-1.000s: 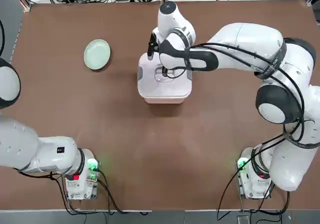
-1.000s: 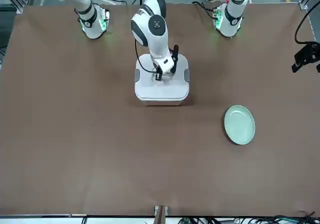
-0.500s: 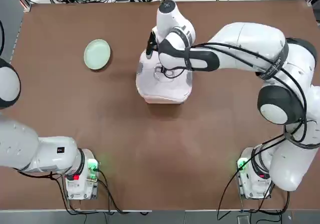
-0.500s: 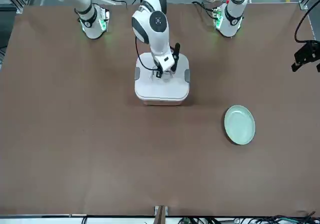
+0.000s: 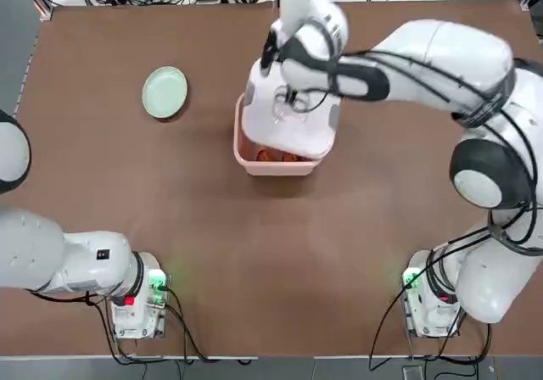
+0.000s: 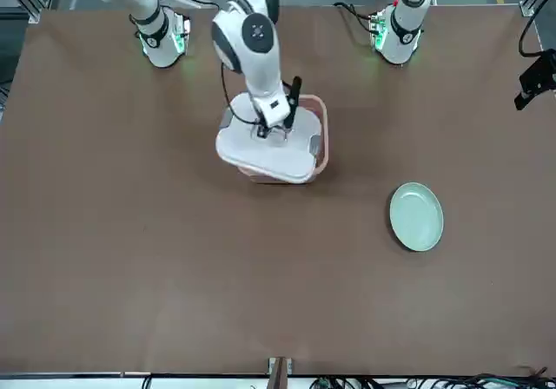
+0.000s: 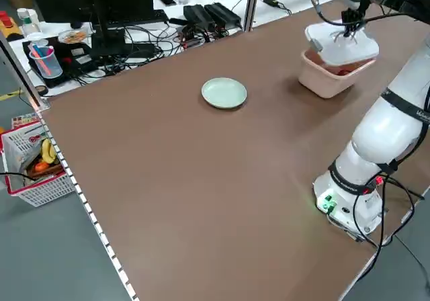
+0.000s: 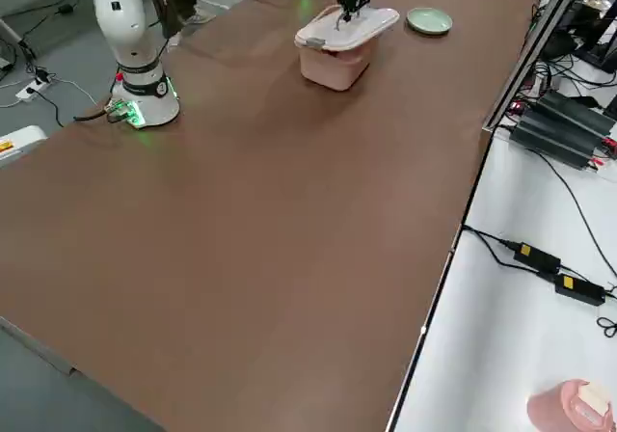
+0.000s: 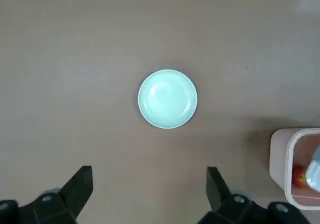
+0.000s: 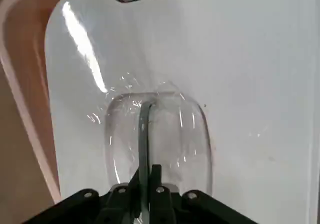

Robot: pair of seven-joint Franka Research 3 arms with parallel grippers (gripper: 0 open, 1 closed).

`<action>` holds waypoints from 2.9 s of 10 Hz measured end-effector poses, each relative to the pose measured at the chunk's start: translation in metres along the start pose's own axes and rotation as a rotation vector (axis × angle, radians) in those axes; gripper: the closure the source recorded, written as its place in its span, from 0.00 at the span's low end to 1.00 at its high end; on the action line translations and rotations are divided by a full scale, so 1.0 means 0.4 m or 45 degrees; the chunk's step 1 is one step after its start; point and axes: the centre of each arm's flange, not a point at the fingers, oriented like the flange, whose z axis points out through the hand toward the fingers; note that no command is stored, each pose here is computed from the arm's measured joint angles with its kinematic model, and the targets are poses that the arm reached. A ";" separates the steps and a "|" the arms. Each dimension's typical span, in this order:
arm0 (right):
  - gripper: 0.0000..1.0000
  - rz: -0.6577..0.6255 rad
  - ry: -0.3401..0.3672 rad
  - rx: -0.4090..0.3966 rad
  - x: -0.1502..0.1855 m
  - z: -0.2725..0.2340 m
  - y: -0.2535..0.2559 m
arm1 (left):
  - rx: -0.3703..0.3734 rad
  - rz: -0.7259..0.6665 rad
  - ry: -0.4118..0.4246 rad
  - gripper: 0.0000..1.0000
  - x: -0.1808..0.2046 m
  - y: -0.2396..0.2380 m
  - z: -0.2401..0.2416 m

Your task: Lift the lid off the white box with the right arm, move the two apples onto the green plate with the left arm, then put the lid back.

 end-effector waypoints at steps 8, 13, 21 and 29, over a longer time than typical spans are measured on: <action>0.93 -0.046 0.008 0.131 -0.549 -0.044 0.526 | -0.083 0.019 -0.016 0.00 -0.047 0.385 -0.005; 0.93 -0.006 -0.068 0.372 -0.621 -0.007 0.503 | -0.105 0.006 -0.135 0.00 -0.106 0.773 0.152; 0.93 0.007 -0.098 0.547 -0.659 0.011 0.477 | -0.103 -0.202 -0.051 0.04 -0.300 1.126 0.670; 0.93 -0.016 -0.076 0.576 -0.733 0.009 0.509 | -0.070 -0.158 -0.042 0.09 -0.553 1.153 0.953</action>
